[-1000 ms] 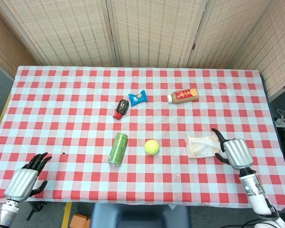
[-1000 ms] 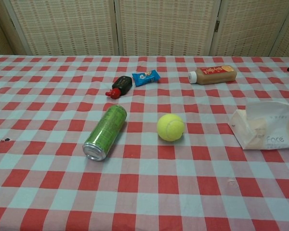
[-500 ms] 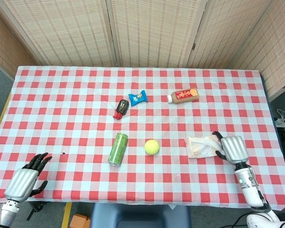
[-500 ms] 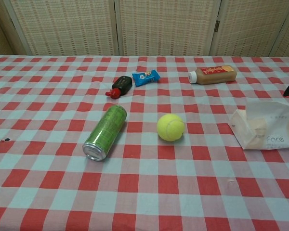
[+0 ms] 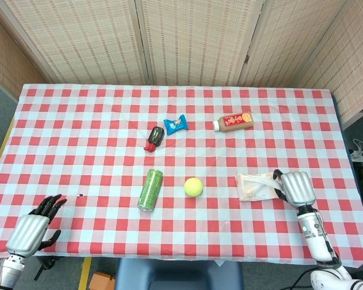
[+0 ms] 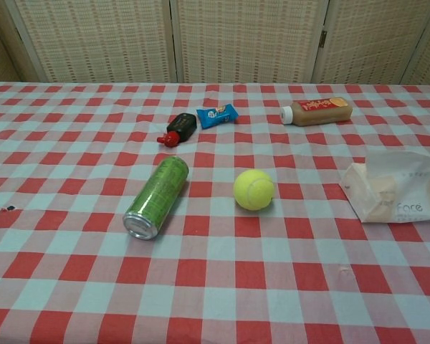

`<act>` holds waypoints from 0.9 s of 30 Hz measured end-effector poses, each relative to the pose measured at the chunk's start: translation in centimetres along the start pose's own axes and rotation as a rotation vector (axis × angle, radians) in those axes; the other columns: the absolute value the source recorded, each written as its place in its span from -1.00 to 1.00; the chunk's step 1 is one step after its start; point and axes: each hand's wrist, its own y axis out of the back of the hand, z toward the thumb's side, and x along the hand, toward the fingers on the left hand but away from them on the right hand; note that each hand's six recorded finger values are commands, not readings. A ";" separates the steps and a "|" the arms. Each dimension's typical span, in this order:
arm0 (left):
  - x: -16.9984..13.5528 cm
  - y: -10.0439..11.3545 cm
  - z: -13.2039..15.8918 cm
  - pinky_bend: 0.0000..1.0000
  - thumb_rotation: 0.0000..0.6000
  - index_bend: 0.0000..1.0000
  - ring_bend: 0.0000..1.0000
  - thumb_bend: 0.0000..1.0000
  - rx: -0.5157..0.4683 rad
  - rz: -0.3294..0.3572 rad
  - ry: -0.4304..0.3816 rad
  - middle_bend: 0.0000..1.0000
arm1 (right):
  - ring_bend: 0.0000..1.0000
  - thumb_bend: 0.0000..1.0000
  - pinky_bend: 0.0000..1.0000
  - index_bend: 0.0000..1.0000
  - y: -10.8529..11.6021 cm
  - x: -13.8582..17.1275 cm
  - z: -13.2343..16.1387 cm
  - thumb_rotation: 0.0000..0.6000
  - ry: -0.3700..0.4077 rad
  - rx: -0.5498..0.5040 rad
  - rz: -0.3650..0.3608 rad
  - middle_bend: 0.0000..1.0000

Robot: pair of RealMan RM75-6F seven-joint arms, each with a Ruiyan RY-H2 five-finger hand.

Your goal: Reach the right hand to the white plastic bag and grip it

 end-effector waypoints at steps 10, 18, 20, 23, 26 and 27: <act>0.1 -0.1 0.0 -0.27 1.00 -0.76 -0.90 -0.22 -0.002 -0.003 0.000 -0.91 | 0.67 -0.27 0.71 0.17 -0.6 -0.6 0.3 1.00 -0.003 -0.004 -0.014 0.49; 0.1 -0.1 0.0 -0.26 1.00 -0.76 -0.90 -0.22 -0.002 -0.006 0.000 -0.91 | 0.71 -0.22 0.75 0.31 0.8 -0.3 0.9 1.00 0.036 -0.099 -0.117 0.54; 0.1 -0.1 0.0 -0.26 1.00 -0.76 -0.90 -0.22 -0.002 -0.005 -0.001 -0.92 | 0.72 -0.20 0.75 0.33 1.4 -0.1 0.9 1.00 0.045 -0.126 -0.155 0.54; 0.1 -0.1 0.0 -0.27 1.00 -0.76 -0.90 -0.22 -0.008 -0.005 0.002 -0.91 | 0.72 -0.20 0.75 0.34 2.6 0.3 0.7 1.00 0.052 -0.169 -0.212 0.54; 0.1 -0.1 -0.2 -0.27 1.00 -0.76 -0.90 -0.22 -0.016 -0.008 0.008 -0.91 | 0.72 -0.20 0.75 0.36 4.6 0.3 0.1 1.00 0.046 -0.223 -0.277 0.54; 0.2 -0.1 -0.2 -0.27 1.00 -0.76 -0.90 -0.22 -0.015 -0.009 0.008 -0.91 | 0.72 -0.19 0.75 0.36 5.2 0.2 -0.1 1.00 0.044 -0.231 -0.294 0.54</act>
